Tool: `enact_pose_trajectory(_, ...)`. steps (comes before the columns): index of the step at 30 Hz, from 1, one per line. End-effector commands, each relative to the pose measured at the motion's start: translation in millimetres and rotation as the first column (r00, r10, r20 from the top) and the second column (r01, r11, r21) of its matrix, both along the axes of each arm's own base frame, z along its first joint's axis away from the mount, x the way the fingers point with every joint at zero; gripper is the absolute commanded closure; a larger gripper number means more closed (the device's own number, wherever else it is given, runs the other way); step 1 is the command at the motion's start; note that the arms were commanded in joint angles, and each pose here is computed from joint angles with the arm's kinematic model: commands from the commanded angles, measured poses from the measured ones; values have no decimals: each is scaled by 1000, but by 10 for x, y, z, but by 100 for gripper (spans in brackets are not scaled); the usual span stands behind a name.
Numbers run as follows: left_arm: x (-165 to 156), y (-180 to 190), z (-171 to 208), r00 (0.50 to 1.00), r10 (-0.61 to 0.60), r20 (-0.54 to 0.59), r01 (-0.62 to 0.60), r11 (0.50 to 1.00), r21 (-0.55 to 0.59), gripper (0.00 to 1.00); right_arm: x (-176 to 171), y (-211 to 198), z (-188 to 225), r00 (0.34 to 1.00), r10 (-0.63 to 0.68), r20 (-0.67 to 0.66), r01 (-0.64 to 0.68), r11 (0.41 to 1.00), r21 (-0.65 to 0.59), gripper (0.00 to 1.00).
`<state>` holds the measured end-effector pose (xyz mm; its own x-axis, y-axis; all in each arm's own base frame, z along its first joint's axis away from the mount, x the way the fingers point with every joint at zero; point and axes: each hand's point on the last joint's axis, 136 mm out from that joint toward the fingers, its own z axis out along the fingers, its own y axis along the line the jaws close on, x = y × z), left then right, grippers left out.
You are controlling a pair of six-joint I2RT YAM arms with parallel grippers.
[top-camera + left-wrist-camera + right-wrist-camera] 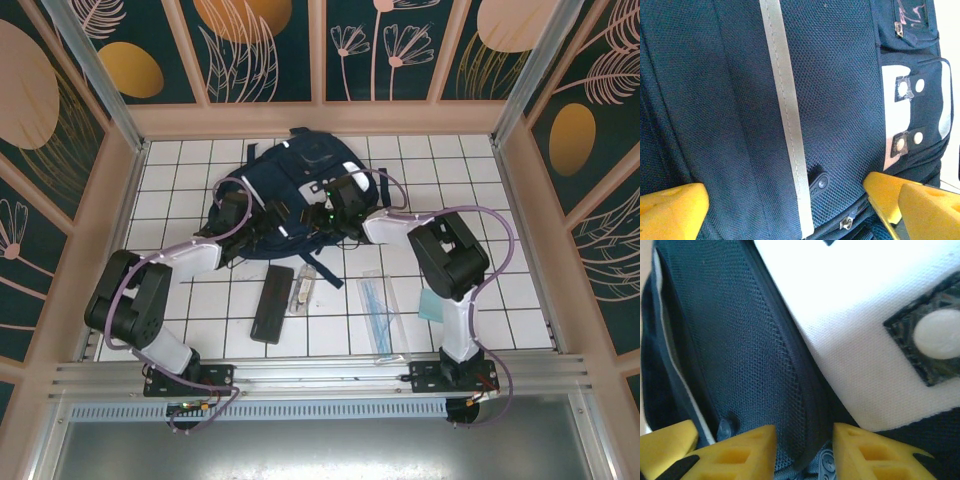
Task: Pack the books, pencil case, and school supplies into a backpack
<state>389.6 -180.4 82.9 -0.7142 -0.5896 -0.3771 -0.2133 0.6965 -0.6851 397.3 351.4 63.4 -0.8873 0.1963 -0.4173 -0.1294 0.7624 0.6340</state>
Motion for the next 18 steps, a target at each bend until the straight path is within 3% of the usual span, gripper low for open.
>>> enact_pose_trajectory(1,-109,-54,-373,995,-39,-87,37,999,-18,2,-48,-175,-326,1000,-26,-4,25,975,-220,63)
enact_pose_trajectory(6,-115,-61,-428,994,-40,-97,38,999,-20,2,-70,-353,-364,999,-43,19,47,940,-338,63)
enact_pose_trajectory(14,-91,-92,-381,995,-43,-92,39,998,-42,2,-44,-453,-336,997,-65,34,73,912,-403,62)
enact_pose_trajectory(18,-99,-100,-373,995,-42,-95,37,998,-50,2,31,-546,-261,993,-91,76,117,855,-504,59)
